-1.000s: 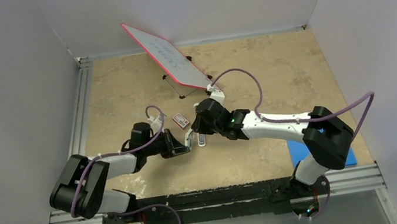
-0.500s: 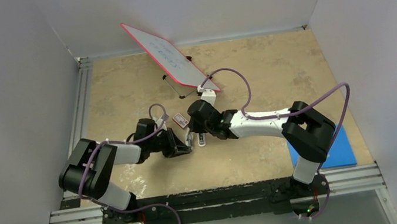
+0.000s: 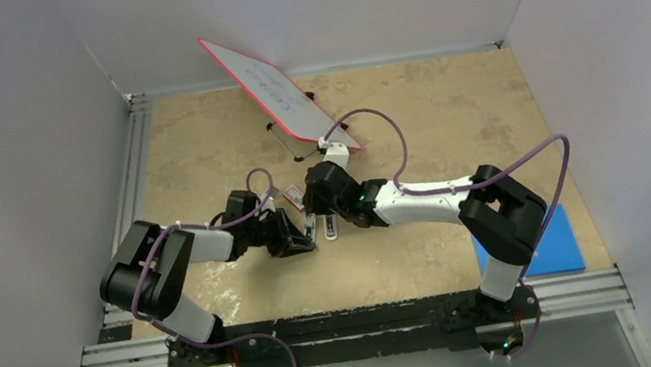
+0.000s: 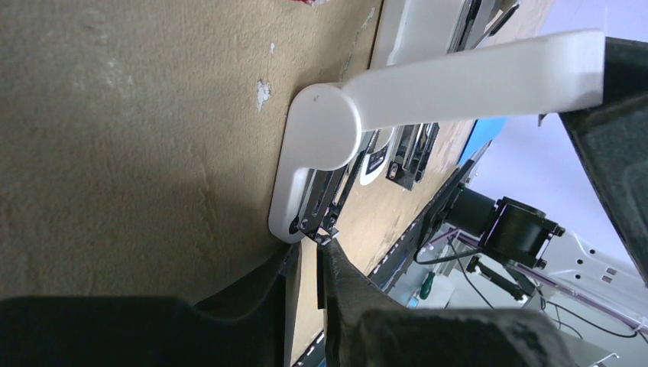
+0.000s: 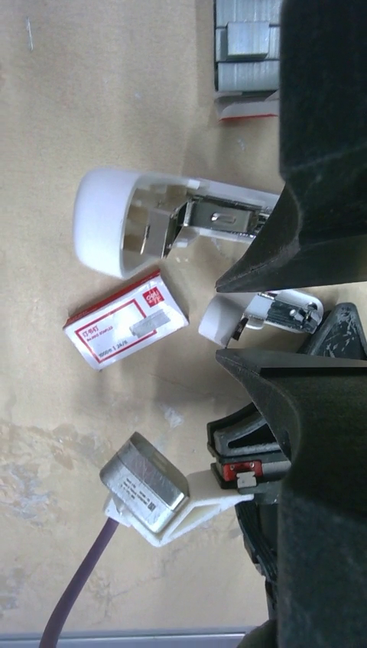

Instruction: Load the staples into the stapler

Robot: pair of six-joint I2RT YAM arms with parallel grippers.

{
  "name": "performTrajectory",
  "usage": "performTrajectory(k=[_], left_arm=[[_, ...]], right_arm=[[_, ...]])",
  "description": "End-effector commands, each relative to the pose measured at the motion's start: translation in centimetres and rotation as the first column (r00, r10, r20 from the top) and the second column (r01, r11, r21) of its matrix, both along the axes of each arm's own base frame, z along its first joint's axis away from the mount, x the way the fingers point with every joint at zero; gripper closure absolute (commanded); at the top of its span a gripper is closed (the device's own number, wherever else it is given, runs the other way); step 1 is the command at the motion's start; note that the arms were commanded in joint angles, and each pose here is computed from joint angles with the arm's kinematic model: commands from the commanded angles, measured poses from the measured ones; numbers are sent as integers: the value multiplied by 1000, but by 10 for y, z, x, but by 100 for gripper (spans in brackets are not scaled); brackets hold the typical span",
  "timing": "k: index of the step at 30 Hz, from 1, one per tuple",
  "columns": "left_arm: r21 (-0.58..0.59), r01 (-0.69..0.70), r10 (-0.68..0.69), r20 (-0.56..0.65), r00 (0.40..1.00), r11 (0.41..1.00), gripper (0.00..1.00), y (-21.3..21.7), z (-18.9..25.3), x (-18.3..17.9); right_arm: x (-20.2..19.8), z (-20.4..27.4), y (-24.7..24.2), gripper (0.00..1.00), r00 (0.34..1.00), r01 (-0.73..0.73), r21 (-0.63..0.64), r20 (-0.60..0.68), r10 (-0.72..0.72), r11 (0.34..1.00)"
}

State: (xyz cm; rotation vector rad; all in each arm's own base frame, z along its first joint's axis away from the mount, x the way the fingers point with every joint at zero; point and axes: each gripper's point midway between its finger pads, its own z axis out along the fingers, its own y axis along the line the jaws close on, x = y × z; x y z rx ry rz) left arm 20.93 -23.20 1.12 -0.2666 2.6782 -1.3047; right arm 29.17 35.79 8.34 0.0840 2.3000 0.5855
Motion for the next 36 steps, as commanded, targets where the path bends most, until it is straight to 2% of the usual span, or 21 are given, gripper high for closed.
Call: performTrajectory(k=[1, 6, 12, 20, 27, 33, 36], left_arm=[[170, -34, 52, -104, 993, 985, 84, 24, -40, -20], [156, -58, 76, -112, 991, 986, 84, 22, -36, -17], [160, -75, 93, -108, 990, 984, 80, 22, -34, -15], [151, -65, 72, -41, 997, 986, 65, 25, -13, -14], [160, -108, 97, 70, 993, 981, 54, 30, 12, -4], [154, -123, 102, 134, 986, 980, 53, 30, 30, 5], [143, -135, 109, 176, 978, 981, 52, 30, 40, 11]], right_arm=[[10, 20, 17, 62, 998, -30, 47, 52, 28, 998], [4, 12, 12, 56, 999, -35, 26, 28, 35, 999], [2, 14, 6, 48, 999, -20, 12, 26, 19, 1000], [-3, 36, 6, 47, 999, -34, 62, 40, 31, 998], [-9, 60, -10, 48, 997, -9, 118, 82, -1, 993], [-6, 63, -44, 52, 989, 103, 105, 97, -113, 989], [-3, 59, -69, 65, 977, 188, 84, 86, -195, 979]])
